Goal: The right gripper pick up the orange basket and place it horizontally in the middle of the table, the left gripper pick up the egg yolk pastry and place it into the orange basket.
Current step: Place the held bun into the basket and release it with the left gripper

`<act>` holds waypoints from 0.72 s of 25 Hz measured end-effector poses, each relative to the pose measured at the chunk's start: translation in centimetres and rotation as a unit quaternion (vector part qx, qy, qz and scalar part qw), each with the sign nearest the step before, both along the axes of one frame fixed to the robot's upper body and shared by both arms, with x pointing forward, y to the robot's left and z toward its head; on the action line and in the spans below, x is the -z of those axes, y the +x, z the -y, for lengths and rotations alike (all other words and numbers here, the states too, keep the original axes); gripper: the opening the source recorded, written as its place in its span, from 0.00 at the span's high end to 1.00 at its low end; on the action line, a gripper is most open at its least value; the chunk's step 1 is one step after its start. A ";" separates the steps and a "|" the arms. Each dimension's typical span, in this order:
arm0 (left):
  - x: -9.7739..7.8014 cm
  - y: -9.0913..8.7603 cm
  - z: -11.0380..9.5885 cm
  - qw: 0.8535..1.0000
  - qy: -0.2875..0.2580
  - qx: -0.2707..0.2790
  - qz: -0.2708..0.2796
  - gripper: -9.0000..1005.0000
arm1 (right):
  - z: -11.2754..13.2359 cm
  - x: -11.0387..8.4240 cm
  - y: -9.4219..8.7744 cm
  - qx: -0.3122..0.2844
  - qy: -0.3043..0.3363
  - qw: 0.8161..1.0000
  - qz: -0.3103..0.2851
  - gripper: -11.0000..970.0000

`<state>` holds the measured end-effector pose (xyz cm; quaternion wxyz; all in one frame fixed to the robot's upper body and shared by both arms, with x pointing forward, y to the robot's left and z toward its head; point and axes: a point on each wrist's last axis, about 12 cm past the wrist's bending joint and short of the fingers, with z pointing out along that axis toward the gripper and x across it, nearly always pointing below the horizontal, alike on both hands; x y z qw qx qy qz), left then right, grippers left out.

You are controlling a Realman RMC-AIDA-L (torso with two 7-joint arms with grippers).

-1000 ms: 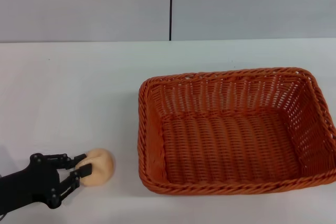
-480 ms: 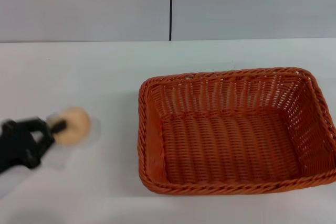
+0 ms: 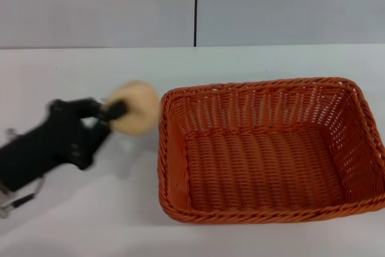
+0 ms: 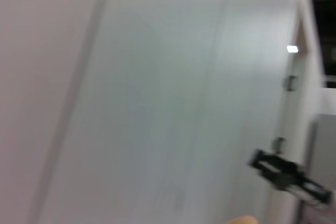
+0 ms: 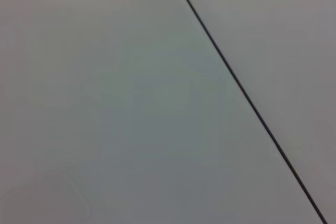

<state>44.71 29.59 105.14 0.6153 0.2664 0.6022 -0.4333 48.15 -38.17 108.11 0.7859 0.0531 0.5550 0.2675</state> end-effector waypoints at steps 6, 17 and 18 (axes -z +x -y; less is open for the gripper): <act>-0.2 1.6 3.7 0.995 0.015 0.103 -0.006 0.94 | -0.5 0.3 0.1 -0.003 -0.002 1.000 -0.004 0.48; -0.2 1.8 3.8 0.995 0.014 0.098 -0.003 0.91 | -0.5 0.5 0.1 -0.001 -0.003 1.000 -0.009 0.48; -0.2 1.8 3.8 0.995 0.013 0.096 -0.002 0.89 | -0.6 0.4 0.2 -0.003 -0.007 1.000 -0.009 0.48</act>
